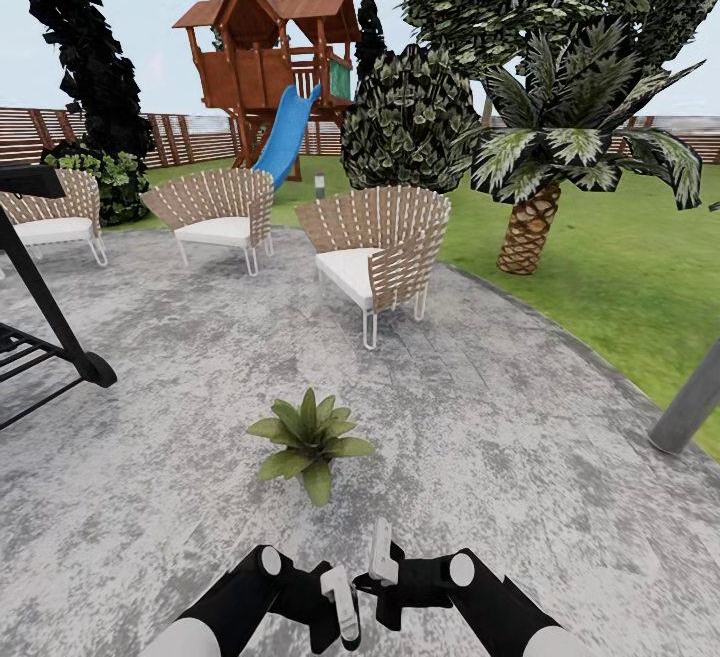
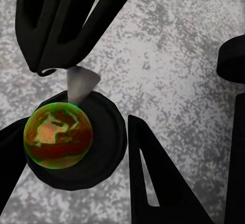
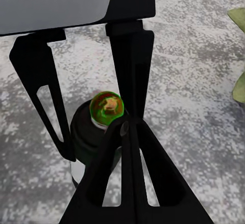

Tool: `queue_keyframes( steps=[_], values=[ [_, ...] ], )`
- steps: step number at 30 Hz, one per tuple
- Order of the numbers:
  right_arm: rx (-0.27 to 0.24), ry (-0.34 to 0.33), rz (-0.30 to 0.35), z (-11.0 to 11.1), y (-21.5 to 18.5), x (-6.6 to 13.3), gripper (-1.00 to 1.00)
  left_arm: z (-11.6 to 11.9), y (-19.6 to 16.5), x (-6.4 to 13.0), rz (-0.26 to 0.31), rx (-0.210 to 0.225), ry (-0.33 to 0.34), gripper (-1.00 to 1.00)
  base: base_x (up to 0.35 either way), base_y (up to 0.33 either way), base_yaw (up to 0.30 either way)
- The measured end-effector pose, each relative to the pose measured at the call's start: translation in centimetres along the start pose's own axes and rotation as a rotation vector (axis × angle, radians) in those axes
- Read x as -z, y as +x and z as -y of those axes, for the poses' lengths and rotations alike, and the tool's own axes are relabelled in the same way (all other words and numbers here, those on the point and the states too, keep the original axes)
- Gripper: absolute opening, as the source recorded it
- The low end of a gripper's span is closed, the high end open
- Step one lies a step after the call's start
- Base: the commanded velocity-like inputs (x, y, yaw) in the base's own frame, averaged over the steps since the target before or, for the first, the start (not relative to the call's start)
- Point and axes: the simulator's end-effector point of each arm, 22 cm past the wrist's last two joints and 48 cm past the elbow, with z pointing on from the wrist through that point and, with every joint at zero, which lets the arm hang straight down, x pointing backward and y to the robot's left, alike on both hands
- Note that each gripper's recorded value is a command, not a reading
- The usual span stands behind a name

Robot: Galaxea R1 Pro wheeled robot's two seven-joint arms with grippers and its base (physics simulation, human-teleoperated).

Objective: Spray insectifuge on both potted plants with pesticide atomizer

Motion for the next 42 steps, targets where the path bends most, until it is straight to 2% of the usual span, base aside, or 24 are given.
queue_keyframes(
  steps=[9, 11, 13, 18, 19, 21, 23, 24, 25, 26, 27, 28, 29, 30, 31, 32, 33, 34, 36, 38, 39, 40, 42],
  values=[
    [0.000, 0.000, 0.000, 0.0, 0.0, 0.0, -1.00, 0.0, 0.6, 0.1, -0.012, -0.001, 0.001, -1.00, 0.000, 0.000, 0.000],
    [-0.002, -0.002, -0.002, -0.1, 0.1, 0.0, -1.00, -1.1, 3.2, 1.2, -0.055, 0.005, -0.019, -1.00, 0.000, 0.000, 0.000],
    [-0.003, -0.002, -0.003, -0.1, 0.2, 0.0, -1.00, -2.8, 7.0, 3.4, -0.110, 0.024, -0.052, -1.00, 0.000, 0.000, 0.000],
    [-0.005, 0.000, -0.008, 0.0, 0.5, 0.2, -1.00, -4.8, 13.5, 7.3, -0.203, 0.059, -0.099, -1.00, 0.000, 0.000, 0.000],
    [-0.008, 0.004, -0.013, 0.1, 0.8, 0.4, 1.00, -5.1, 15.2, 8.3, -0.228, 0.070, -0.109, -1.00, 0.000, 0.000, 0.000],
    [-0.010, 0.018, -0.040, 0.8, 2.6, 1.6, 1.00, -5.9, 18.5, 10.7, -0.273, 0.101, -0.134, -1.00, 0.000, 0.000, 0.000],
    [-0.017, 0.031, -0.070, 1.4, 4.4, 2.9, 1.00, -6.5, 19.8, 11.8, -0.287, 0.120, -0.155, -1.00, 0.000, 0.000, 0.000],
    [-0.035, 0.033, -0.107, 1.3, 6.7, 4.0, 1.00, -6.8, 20.6, 12.5, -0.300, 0.140, -0.170, -1.00, 0.000, 0.000, 0.000],
    [-0.082, 0.032, -0.169, 0.6, 10.4, 5.5, 1.00, -7.5, 21.6, 13.7, -0.313, 0.190, -0.202, -1.00, 0.000, 0.000, 0.000],
    [-0.137, 0.065, -0.218, 0.2, 13.5, 6.6, 1.00, -8.1, 22.2, 14.5, -0.315, 0.242, -0.229, -1.00, 0.000, 0.000, 0.000],
    [-0.208, 0.151, -0.264, 0.5, 16.5, 7.7, 1.00, -8.4, 22.7, 15.1, -0.320, 0.298, -0.251, -1.00, 0.000, 0.000, 0.000],
    [-0.293, 0.276, -0.305, 1.1, 19.5, 9.0, 1.00, -8.7, 23.3, 15.7, -0.332, 0.358, -0.268, -1.00, 0.000, 0.000, 0.000],
    [-0.348, 0.368, -0.326, 1.6, 21.2, 10.0, 1.00, -8.7, 23.6, 16.1, -0.345, 0.405, -0.275, -1.00, 0.000, 0.000, 0.000],
    [-0.402, 0.501, -0.336, 2.7, 22.6, 11.2, 1.00, -8.1, 24.4, 16.4, -0.384, 0.494, -0.267, -1.00, 0.000, 0.000, 0.000],
    [-0.438, 0.590, -0.329, 3.3, 23.1, 11.8, 1.00, -7.0, 25.0, 16.6, -0.426, 0.586, -0.247, -1.00, 0.000, 0.000, 0.000],
    [-0.476, 0.648, -0.317, 3.2, 23.3, 12.0, 1.00, -5.9, 25.3, 16.7, -0.460, 0.672, -0.221, -1.00, 0.000, 0.000, 0.000],
    [-0.527, 0.698, -0.305, 2.9, 23.7, 12.2, 1.00, -5.4, 25.0, 17.0, -0.477, 0.736, -0.203, -1.00, 0.000, 0.000, 0.000],
    [-0.594, 0.747, -0.292, 2.4, 24.2, 12.6, 1.00, -5.6, 24.1, 17.4, -0.476, 0.775, -0.201, -1.00, 0.000, 0.000, 0.000],
    [-0.704, 0.821, -0.271, 2.0, 25.1, 13.3, 1.00, -6.7, 22.1, 18.5, -0.485, 0.803, -0.218, -1.00, 0.000, 0.000, 0.000],
    [-0.749, 0.847, -0.266, 1.4, 25.7, 13.6, 1.00, -7.6, 20.5, 19.8, -0.521, 0.817, -0.226, -1.00, 0.000, 0.000, 0.000],
    [-0.769, 0.856, -0.267, 0.9, 26.0, 13.7, 1.00, -8.1, 18.6, 20.6, -0.550, 0.827, -0.206, -1.00, 0.000, 0.000, 0.000],
    [-0.780, 0.861, -0.268, 0.6, 26.2, 13.8, 1.00, -8.4, 16.7, 21.1, -0.572, 0.821, -0.184, -1.00, 0.000, 0.000, 0.000],
    [-0.788, 0.897, -0.280, 0.6, 26.5, 14.1, 1.00, -9.5, 14.2, 22.1, -0.628, 0.767, -0.176, -1.00, 0.000, 0.000, 0.000]
  ],
)
